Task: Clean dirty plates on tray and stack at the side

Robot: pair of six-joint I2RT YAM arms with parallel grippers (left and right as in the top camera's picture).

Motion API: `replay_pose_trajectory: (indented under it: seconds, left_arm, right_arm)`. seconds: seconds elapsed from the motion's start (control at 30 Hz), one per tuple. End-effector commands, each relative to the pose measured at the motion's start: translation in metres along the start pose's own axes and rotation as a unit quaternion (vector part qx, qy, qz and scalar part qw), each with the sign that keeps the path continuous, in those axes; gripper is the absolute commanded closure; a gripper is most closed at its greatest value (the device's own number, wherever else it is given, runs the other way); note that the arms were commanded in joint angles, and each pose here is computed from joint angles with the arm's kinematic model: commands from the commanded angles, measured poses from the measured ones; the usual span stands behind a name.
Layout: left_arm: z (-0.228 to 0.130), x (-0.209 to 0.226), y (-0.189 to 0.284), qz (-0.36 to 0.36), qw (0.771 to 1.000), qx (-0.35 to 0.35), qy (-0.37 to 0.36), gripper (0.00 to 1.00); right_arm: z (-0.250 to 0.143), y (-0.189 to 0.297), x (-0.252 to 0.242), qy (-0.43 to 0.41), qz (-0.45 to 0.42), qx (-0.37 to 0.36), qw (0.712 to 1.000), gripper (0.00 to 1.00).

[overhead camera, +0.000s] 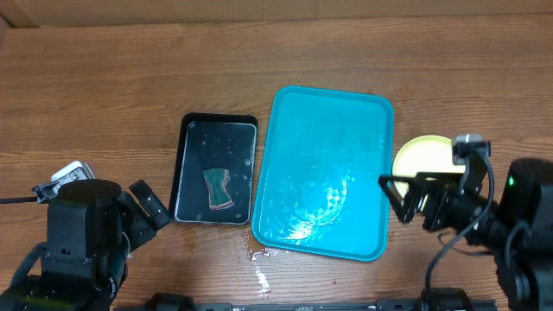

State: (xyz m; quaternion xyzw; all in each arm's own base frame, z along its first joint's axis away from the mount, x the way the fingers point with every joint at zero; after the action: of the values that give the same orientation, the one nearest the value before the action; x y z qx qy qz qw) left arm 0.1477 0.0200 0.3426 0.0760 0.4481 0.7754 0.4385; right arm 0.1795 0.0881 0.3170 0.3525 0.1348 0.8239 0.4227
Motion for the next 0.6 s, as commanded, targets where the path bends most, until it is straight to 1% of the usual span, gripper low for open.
replay_pose_trajectory:
  seconds: [0.0,0.1,0.17,0.27,0.33,0.4,0.47,0.57]
  left_arm:
    - [0.004,0.001,0.002,0.002,1.0,-0.01,0.009,0.0]
    - [0.004,0.001,0.002,0.002,1.0,-0.01,0.009,0.0]
    - [0.004,0.001,0.002,0.002,1.0,-0.01,0.009,0.0]
    - [0.004,0.001,0.002,0.002,1.0,-0.01,0.009,0.0]
    - [0.004,0.001,0.002,0.002,1.0,-0.01,0.009,0.0]
    - [0.004,0.001,0.002,0.002,1.0,-0.01,0.009,0.0]
    - [0.004,0.001,0.002,0.002,1.0,-0.01,0.009,0.0]
    - [0.004,0.001,0.002,0.002,1.0,-0.01,0.009,0.0]
  right_arm:
    - [0.0,0.007,0.011,0.026,0.015,-0.01,1.0,0.0]
    - [-0.007,0.007,0.01,0.015,0.013,0.004,1.0,0.0]
    - [-0.01,0.007,0.003,0.01,-0.011,0.01,1.0,0.0]
    - [-0.005,0.007,-0.009,0.016,-0.053,-0.003,0.998,0.0]
    - [0.007,0.01,-0.018,0.034,-0.094,-0.034,0.994,0.0]
    - [0.023,0.019,-0.03,0.056,-0.149,-0.089,0.983,0.0]
    - [0.034,0.029,-0.037,0.072,-0.187,-0.142,0.969,0.0]
    - [0.035,0.039,-0.048,0.084,-0.229,-0.201,0.949,0.0]
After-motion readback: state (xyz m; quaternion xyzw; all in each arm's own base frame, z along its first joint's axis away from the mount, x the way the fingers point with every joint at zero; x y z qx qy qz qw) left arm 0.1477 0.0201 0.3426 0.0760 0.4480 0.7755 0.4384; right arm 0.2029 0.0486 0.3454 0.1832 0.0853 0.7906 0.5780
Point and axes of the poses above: each gripper's point midway between its finger pads, its own y axis back along the fingers, its own x axis along the line the jaws close on, z = x × y, the point moved 3 cm from there along y, back along the fingers, and after that the axes turned 9 degrees about y, right-handed, at the moved point
